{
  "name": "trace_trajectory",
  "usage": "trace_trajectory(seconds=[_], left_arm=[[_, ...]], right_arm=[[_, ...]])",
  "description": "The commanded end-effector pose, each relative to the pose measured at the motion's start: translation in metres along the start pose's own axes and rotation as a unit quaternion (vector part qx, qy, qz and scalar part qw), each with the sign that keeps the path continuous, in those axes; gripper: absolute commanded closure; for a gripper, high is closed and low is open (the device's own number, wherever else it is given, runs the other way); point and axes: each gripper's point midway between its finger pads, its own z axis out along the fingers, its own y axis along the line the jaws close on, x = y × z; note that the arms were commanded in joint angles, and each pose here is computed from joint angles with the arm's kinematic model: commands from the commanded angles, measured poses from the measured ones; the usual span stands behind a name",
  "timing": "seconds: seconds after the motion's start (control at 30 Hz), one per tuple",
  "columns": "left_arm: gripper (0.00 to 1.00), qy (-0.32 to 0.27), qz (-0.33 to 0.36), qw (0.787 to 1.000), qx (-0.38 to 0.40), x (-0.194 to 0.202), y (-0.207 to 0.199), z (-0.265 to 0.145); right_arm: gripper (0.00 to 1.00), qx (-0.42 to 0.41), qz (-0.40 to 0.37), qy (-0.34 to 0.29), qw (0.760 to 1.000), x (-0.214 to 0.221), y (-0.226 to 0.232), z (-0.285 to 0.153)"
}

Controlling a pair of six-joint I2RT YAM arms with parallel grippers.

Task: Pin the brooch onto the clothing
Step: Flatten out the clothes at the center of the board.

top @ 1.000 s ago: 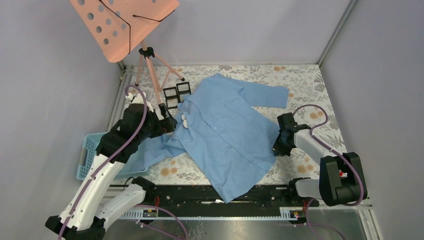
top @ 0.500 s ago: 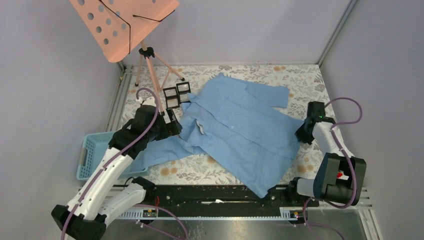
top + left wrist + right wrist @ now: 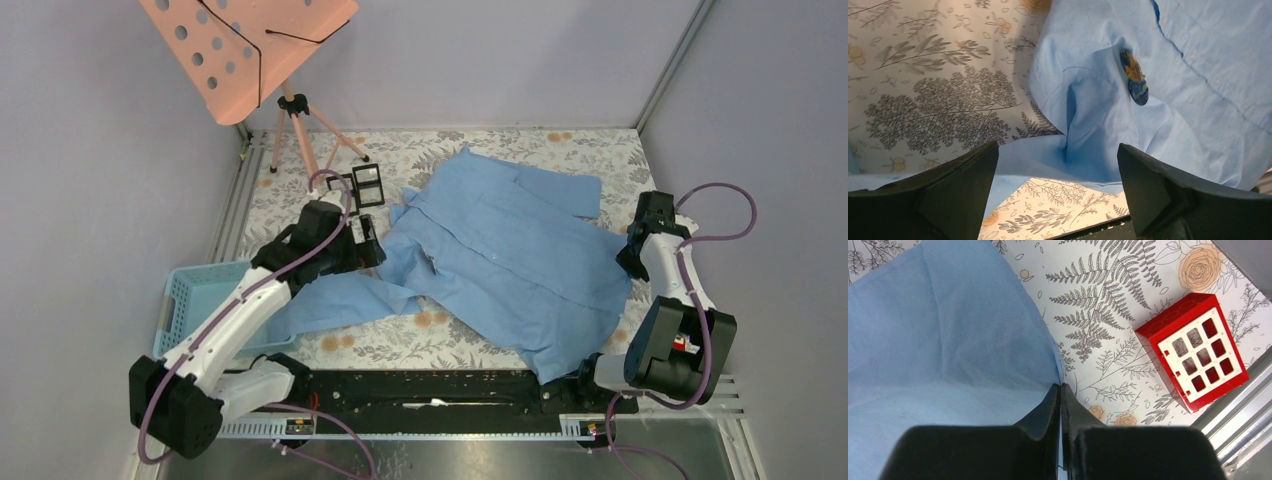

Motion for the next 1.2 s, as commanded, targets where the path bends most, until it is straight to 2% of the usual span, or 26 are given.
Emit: trace_trajectory(seconds=[0.0,0.17,0.33,0.43,0.53,0.6,0.87,0.97,1.03,1.1,1.17], left_arm=[[0.04,-0.005,0.094,0.994,0.056,-0.008,-0.036,0.004],[0.02,0.018,0.197,0.976,0.089,0.029,-0.062,0.002],[0.02,0.031,0.253,0.966,0.047,0.044,-0.067,0.027],[0.07,0.078,0.258,0.963,0.016,0.071,-0.063,0.042],[0.2,0.114,0.261,0.958,-0.004,0.104,-0.061,0.046],[0.28,0.124,0.251,0.96,0.009,0.126,-0.071,0.038],[0.28,0.155,0.187,0.966,0.095,0.179,-0.125,-0.004],[0.19,0.137,0.178,0.969,0.105,0.165,-0.133,-0.019],[0.1,0.101,0.185,0.974,0.086,0.137,-0.131,-0.028],[0.03,0.074,0.183,0.979,0.058,0.106,-0.121,-0.033],[0.01,0.048,0.156,0.986,0.035,0.074,-0.108,-0.031]], right_arm=[[0.96,0.022,-0.005,-0.038,0.999,-0.023,-0.01,-0.011],[0.98,0.029,0.0,-0.046,0.998,-0.03,-0.011,-0.012],[1.0,0.026,0.004,-0.043,0.999,-0.035,-0.005,-0.012],[1.0,0.021,0.006,-0.045,0.999,-0.038,-0.003,-0.014],[1.0,0.026,0.001,-0.05,0.998,-0.04,-0.006,-0.015],[1.0,0.03,-0.004,-0.053,0.998,-0.041,-0.008,-0.015],[1.0,0.027,-0.005,-0.047,0.999,-0.037,-0.005,-0.01],[1.0,0.033,-0.006,-0.046,0.998,-0.036,-0.007,-0.008],[0.98,0.033,-0.007,-0.047,0.998,-0.037,-0.007,-0.009],[0.88,0.034,-0.008,-0.051,0.998,-0.039,-0.008,-0.01],[0.68,0.033,-0.007,-0.054,0.998,-0.041,-0.008,-0.012]])
